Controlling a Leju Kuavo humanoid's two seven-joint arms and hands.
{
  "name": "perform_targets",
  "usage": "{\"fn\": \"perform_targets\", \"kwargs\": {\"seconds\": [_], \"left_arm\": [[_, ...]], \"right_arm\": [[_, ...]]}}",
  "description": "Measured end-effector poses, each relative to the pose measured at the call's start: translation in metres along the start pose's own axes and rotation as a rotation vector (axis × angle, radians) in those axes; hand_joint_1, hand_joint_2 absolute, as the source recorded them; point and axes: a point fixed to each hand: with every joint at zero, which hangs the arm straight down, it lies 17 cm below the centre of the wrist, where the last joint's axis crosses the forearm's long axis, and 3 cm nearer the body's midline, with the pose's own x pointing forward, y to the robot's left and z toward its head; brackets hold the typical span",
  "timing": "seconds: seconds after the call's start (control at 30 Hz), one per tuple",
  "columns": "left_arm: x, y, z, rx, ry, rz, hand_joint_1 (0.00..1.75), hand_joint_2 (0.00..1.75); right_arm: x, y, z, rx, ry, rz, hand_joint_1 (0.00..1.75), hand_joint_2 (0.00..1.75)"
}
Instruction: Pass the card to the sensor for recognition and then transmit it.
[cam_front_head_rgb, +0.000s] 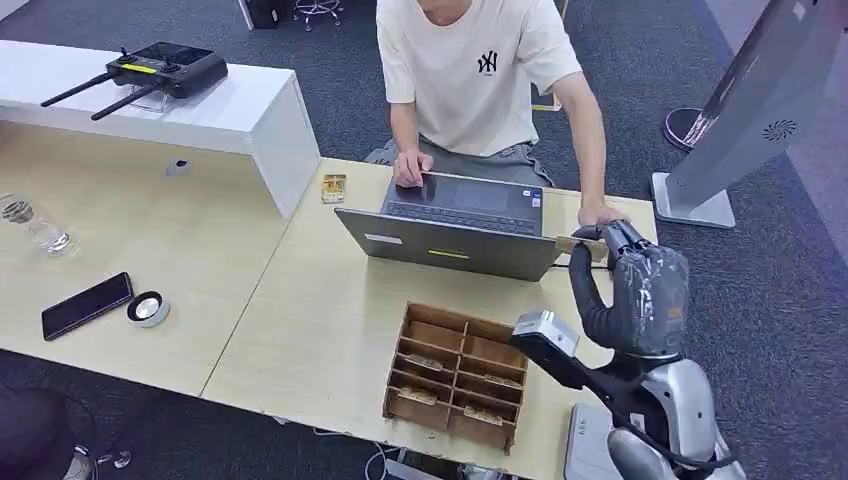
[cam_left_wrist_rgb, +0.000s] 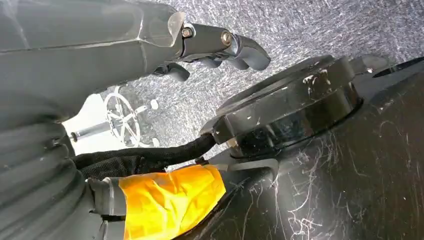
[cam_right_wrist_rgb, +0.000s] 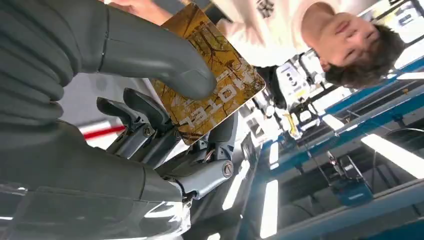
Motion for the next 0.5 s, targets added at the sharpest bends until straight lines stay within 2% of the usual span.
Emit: {"fn": "perform_targets", "kwargs": {"seconds": [0.2,0.27,0.37,0.5], "left_arm": [[0.000,-0.001,0.001,-0.002,-0.003,-0.003,0.00,1.75],[0.000,-0.003,0.003,-0.001,-0.009,-0.009,0.00,1.75],[-0.003,-0.007,0.008,-0.001,-0.005,0.031,0.00,1.75],[-0.005,-0.009,0.011,0.001,0.002,0.058,0.00,1.75]], "right_arm": [[0.000,-0.004,0.002,-0.011,0.012,-0.042,1.75,1.75],[0.001,-0.013,0.007,-0.033,0.040,-0.147,1.75,1.75],[-0.004,-0.029,0.030,-0.069,0.113,-0.396,1.75,1.75],[-0.012,-0.035,0.046,-0.086,0.157,-0.489,1.75,1.75]]}}
